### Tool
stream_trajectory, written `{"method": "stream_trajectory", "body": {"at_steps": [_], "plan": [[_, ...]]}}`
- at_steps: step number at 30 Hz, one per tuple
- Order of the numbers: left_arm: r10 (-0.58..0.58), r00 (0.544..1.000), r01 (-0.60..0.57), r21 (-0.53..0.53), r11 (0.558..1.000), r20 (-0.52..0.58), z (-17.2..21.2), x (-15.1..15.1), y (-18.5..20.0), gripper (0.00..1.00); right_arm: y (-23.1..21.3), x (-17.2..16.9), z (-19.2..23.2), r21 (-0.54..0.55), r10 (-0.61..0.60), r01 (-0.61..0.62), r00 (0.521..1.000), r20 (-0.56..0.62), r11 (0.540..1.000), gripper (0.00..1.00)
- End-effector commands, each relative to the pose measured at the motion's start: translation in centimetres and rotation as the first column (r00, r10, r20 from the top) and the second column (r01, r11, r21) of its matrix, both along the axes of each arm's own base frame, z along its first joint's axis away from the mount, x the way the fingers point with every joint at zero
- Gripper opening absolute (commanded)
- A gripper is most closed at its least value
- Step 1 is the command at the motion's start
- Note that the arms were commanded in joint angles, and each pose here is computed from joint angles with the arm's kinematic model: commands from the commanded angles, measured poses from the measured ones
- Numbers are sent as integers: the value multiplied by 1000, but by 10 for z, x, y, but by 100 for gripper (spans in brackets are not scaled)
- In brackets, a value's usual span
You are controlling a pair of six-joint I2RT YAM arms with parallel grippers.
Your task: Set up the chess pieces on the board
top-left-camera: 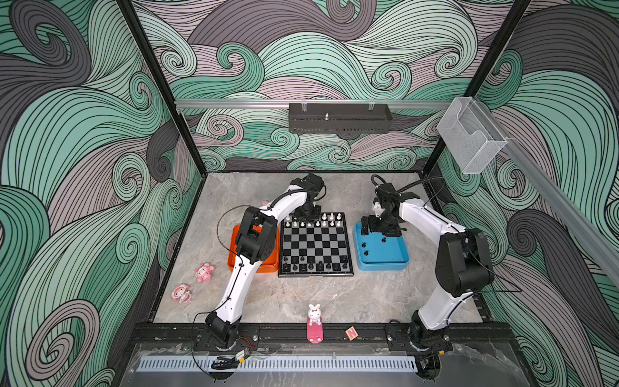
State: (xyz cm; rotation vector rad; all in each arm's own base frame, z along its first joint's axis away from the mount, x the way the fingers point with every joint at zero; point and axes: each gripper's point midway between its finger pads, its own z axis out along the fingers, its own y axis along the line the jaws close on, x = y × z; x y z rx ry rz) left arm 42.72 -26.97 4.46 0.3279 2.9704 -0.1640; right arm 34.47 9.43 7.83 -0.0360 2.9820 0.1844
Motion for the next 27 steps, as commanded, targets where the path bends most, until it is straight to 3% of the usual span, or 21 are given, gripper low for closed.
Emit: {"method": "stream_trajectory", "body": {"at_steps": [1,27], "plan": [[10,1000,-10,-22,1000,8,3,4,-9,21,-1,-3,-4,2,11,-11,1000,-17,1000,100],[15,999,-14,-24,1000,44,29,1,-6,27,-1,1,4,7,8,-8,1000,8,1000,100]]}}
